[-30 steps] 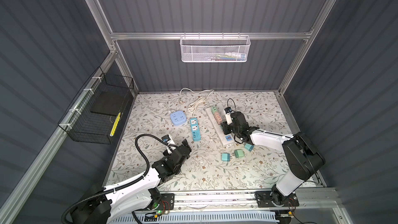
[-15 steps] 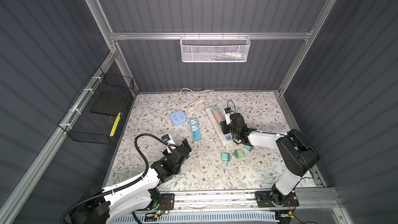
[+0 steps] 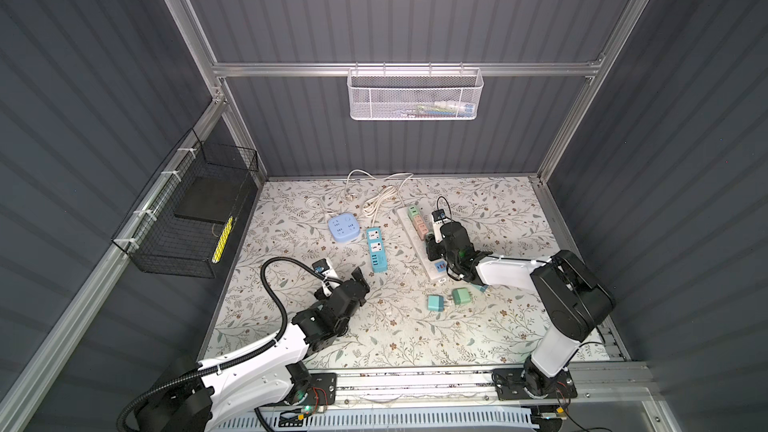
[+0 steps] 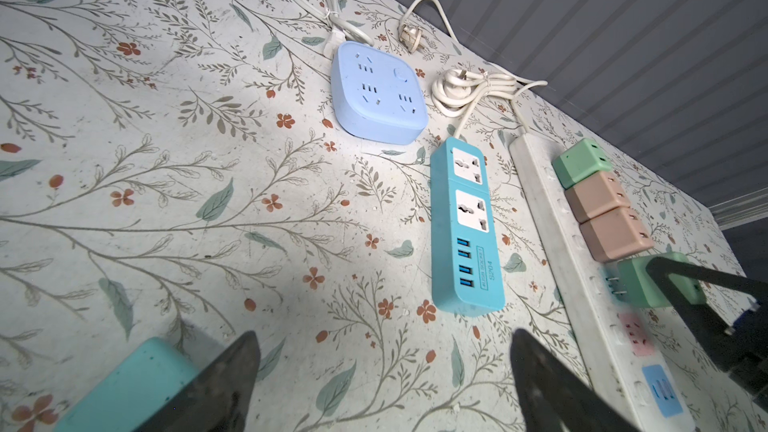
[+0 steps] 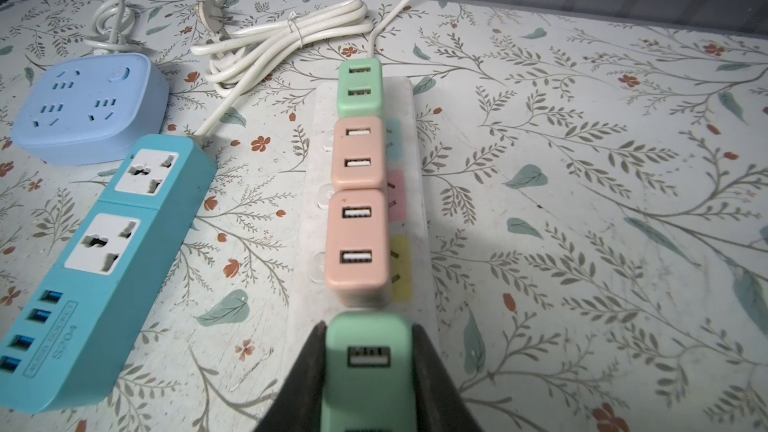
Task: Insert the plug
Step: 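Lower the mint-green plug with the right gripper into the fourth socket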
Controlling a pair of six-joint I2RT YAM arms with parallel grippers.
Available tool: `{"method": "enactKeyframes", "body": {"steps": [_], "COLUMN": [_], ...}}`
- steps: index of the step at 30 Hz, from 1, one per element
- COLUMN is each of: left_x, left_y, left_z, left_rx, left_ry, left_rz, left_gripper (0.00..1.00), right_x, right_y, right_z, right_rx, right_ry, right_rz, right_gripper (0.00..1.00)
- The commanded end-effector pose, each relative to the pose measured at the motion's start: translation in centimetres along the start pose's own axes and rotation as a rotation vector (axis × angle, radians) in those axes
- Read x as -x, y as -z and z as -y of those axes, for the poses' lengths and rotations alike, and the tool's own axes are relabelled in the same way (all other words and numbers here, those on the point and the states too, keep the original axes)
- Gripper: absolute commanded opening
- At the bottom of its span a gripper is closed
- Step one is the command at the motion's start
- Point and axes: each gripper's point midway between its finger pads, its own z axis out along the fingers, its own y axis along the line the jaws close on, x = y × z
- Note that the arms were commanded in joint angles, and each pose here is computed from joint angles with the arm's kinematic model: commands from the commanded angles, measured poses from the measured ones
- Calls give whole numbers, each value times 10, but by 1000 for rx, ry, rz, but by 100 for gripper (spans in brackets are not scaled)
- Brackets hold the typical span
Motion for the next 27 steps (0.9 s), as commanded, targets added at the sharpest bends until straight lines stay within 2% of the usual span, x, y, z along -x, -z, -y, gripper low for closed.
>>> {"method": "enactKeyframes", "body": {"steps": [1, 18, 27], "left_x": [9, 15, 15], "left_y": [2, 4, 4], "left_z": [7, 5, 2], "left_rx": [-7, 5, 9], "left_ry": [-1, -13, -15], "left_rz": [21, 43, 49], "left_gripper": [94, 95, 95], "right_x": [-19, -51, -76], "right_y": [0, -21, -15], "right_z": [7, 1, 3], "right_rx": [-35, -69, -103], "right_ry": [10, 47, 28], "right_rz": [-71, -237, -293], "right_gripper": [19, 19, 19]}}
